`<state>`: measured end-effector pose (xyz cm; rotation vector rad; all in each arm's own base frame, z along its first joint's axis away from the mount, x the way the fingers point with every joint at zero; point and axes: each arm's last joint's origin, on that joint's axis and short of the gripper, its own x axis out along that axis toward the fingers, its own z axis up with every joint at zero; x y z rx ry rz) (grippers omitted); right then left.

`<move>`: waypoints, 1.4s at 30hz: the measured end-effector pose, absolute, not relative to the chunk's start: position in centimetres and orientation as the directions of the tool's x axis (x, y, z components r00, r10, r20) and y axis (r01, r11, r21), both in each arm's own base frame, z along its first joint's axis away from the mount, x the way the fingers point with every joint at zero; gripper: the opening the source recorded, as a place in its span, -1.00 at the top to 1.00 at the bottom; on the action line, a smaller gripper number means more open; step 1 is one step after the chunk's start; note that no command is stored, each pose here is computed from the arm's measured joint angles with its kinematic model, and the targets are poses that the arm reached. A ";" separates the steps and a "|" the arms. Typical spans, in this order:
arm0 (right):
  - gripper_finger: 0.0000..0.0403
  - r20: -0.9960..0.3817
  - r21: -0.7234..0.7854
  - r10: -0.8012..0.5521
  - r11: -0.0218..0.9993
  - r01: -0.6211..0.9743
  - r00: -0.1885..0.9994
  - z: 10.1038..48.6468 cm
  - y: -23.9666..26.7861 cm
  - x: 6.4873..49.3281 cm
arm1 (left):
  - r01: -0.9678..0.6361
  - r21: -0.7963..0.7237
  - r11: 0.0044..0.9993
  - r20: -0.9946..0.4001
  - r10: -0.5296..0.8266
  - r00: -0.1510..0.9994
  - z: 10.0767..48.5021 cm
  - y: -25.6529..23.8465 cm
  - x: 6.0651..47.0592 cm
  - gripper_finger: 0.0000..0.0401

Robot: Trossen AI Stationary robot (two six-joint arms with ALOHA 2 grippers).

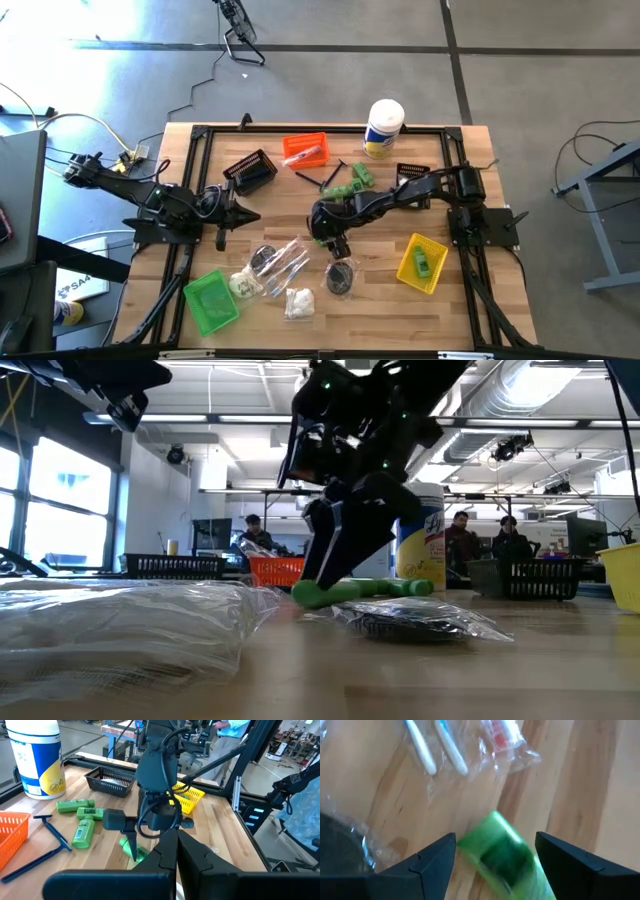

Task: Pick & Place Travel size toiletries
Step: Put the green shampoo bottle into the yellow bin

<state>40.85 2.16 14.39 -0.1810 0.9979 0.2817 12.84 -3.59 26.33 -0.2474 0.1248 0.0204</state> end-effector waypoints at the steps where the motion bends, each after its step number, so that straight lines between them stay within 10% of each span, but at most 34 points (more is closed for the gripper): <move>1: -0.32 -0.852 -0.013 0.158 0.947 -0.322 0.499 14.2 2.1 40.8 | -0.037 -0.242 0.969 -0.127 0.006 0.992 26.3 -3.6 12.8 1.00; 42: -0.32 -0.915 0.036 0.175 0.933 -0.358 0.364 13.7 2.0 39.4 | -0.043 -0.236 0.971 -0.142 0.010 0.990 26.2 -3.6 12.8 1.00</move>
